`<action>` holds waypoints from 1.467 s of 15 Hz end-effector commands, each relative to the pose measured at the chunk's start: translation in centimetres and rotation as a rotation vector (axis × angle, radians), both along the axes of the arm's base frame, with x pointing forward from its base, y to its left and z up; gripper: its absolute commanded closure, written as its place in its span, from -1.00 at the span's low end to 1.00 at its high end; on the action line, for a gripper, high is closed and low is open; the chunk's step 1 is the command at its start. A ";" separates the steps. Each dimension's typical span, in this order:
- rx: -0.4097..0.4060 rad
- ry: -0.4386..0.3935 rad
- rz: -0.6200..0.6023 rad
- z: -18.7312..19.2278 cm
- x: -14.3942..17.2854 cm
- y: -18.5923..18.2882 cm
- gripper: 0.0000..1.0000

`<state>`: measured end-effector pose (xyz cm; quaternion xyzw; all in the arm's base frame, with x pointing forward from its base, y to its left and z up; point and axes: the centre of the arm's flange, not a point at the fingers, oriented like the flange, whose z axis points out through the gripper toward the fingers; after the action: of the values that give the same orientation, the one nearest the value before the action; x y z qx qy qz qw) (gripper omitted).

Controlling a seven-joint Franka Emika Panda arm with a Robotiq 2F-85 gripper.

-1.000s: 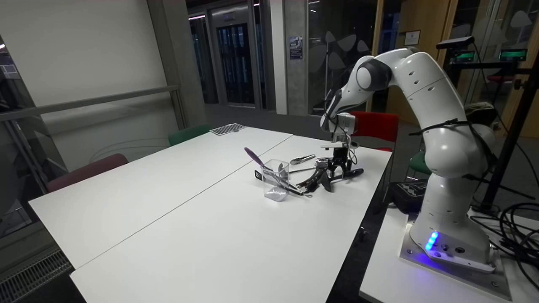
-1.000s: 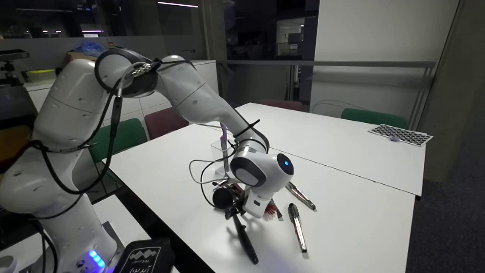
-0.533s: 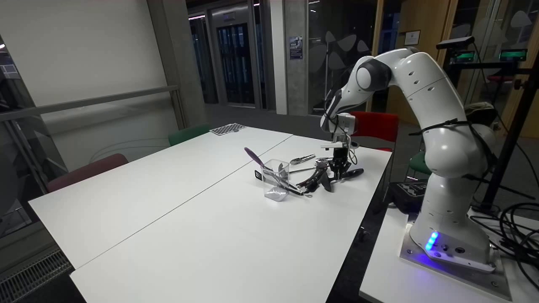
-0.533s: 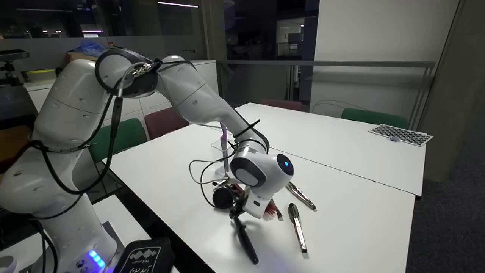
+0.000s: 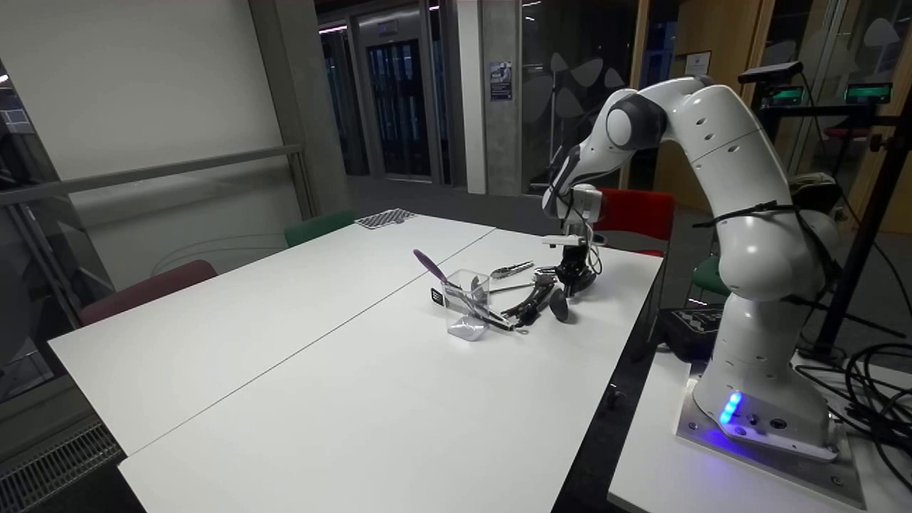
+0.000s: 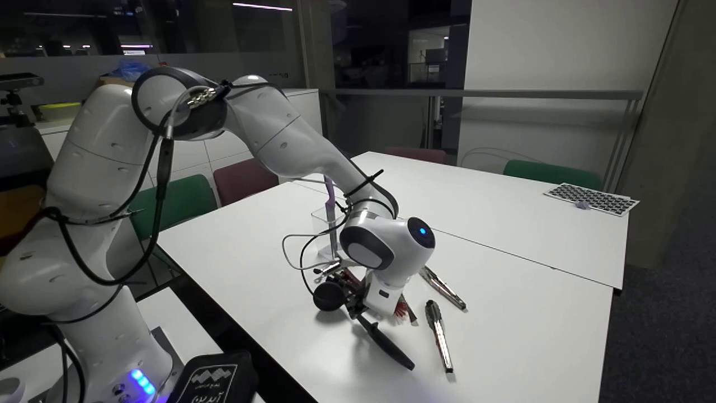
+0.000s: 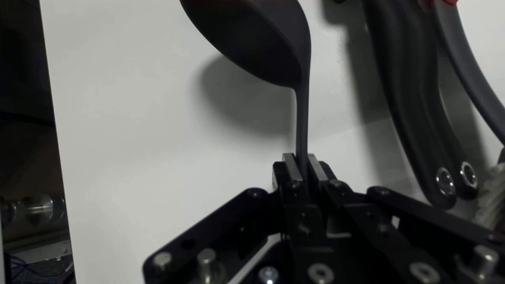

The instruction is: Remove the tool from the utensil holder and put a tool in another one

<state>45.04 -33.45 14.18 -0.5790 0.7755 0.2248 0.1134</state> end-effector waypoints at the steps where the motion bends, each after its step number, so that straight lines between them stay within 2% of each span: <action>1: 0.014 -0.066 0.029 2.2 -1.6 0.9 0.96; 4: 0.055 -0.106 0.102 2.9 -2.0 1.2 0.96; 8: 0.178 -0.180 0.255 4.4 -2.4 2.1 0.96; 14: 0.254 -0.230 0.341 7.4 -2.3 3.2 0.96; 19: 0.329 -0.289 0.439 12.5 -1.4 5.4 0.96; 22: 0.447 -0.317 0.525 15.9 -0.2 7.1 0.96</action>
<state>44.70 -28.10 25.75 -0.7282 0.5582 0.2949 0.2666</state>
